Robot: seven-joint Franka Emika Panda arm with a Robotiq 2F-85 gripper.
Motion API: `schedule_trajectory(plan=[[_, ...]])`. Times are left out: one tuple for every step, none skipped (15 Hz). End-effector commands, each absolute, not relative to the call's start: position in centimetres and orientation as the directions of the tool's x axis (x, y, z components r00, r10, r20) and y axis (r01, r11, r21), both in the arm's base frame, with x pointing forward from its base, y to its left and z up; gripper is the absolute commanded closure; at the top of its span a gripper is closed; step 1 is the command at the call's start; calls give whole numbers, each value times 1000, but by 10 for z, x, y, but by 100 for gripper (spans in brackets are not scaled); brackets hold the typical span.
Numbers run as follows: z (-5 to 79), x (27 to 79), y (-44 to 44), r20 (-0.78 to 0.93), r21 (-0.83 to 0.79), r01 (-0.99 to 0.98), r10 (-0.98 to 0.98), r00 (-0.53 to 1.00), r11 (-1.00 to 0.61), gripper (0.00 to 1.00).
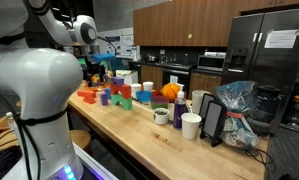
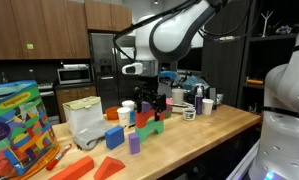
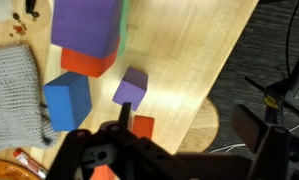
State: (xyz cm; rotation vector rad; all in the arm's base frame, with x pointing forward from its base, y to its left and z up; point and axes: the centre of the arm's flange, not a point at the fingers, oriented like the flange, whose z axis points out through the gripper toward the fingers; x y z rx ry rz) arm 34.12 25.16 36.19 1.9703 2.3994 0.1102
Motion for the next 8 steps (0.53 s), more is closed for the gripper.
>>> schedule_trajectory(plan=[[346,324,248,-1,100,972,977,-213,212,0],[341,321,249,-3,96,971,976,-218,217,0],[335,319,250,-6,99,971,975,-220,219,0],[331,316,250,-9,106,969,975,-222,221,0],[327,314,251,-14,114,968,974,-225,225,0],[323,311,252,-19,124,966,974,-227,228,0],[321,308,254,-23,132,964,973,-230,231,0],[318,305,256,-31,145,961,972,-231,234,0]])
